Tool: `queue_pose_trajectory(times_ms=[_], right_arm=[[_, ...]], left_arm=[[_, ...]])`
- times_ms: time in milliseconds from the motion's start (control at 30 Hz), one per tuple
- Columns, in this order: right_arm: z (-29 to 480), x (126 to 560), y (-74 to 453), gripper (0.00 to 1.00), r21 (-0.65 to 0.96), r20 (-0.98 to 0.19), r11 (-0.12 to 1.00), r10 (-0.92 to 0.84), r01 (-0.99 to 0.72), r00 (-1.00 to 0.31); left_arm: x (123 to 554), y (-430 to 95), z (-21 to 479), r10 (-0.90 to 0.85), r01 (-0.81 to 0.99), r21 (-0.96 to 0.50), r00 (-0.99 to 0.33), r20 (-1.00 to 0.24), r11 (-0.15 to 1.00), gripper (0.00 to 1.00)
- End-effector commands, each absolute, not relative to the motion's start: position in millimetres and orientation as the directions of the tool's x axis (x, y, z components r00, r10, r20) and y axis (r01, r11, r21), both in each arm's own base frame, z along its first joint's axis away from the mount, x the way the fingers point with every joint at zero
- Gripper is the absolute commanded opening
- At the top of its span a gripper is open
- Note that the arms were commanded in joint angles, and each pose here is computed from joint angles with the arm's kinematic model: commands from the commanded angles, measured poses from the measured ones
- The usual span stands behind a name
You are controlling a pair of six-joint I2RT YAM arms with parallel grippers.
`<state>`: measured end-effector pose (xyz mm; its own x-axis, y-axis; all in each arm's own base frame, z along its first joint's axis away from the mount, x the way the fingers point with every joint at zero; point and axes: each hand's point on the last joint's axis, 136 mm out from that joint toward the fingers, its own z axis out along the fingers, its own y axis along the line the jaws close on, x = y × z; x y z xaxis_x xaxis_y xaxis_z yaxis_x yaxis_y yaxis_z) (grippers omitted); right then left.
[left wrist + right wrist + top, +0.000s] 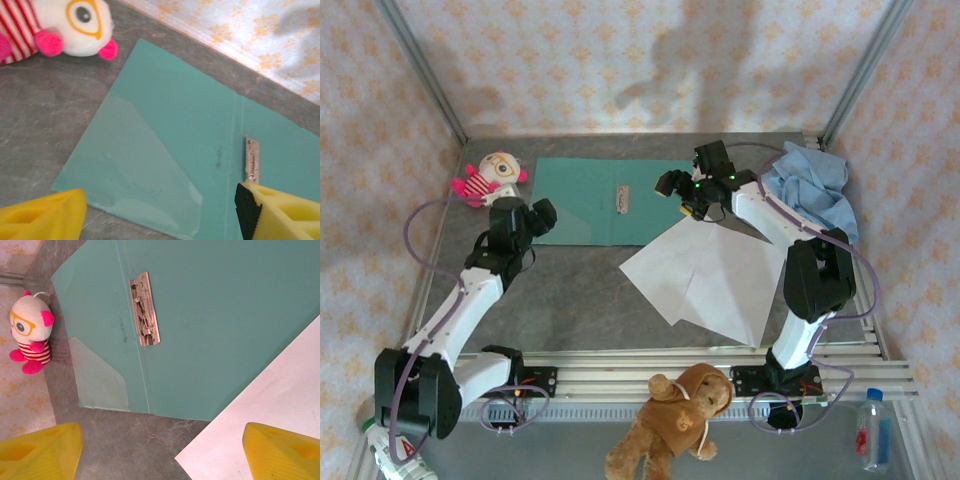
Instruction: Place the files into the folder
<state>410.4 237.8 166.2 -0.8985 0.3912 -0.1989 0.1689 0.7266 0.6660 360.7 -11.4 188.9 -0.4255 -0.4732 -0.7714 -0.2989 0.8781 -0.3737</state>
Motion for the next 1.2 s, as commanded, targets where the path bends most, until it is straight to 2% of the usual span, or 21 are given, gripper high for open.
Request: queue_pose_trajectory(times_ms=[0, 167, 300, 467, 967, 1167], right_arm=[[155, 409, 229, 0.84, 0.632, -0.209, 0.754, 0.391, 0.181, -0.896], [155, 403, 224, 0.84, 0.613, -0.23, 0.772, 0.378, 0.168, -0.897], [152, 393, 210, 0.83, 0.565, -0.251, 0.807, 0.367, 0.172, -0.896], [143, 378, 191, 0.83, 0.518, -0.247, 0.831, 0.374, 0.204, -0.894], [111, 334, 116, 0.82, 0.466, -0.202, 0.813, 0.483, 0.35, -0.852], [105, 322, 109, 0.82, 0.451, -0.194, 0.818, 0.48, 0.356, -0.856]], left_arm=[[380, -42, 183, -0.417, -0.178, -0.386, -0.547, -0.725, 0.905, 0.75], [412, -95, 166, -0.305, -0.072, -0.354, -0.68, -0.666, 0.933, 0.7], [434, -131, 146, -0.254, -0.016, -0.358, -0.735, -0.628, 0.934, 0.69], [456, -170, 116, -0.205, 0.023, -0.368, -0.797, -0.568, 0.93, 0.62], [467, -283, 58, -0.006, 0.2, -0.358, -0.866, -0.5, 0.912, 0.53], [476, -299, 35, -0.002, 0.19, -0.358, -0.881, -0.473, 0.914, 0.42]])
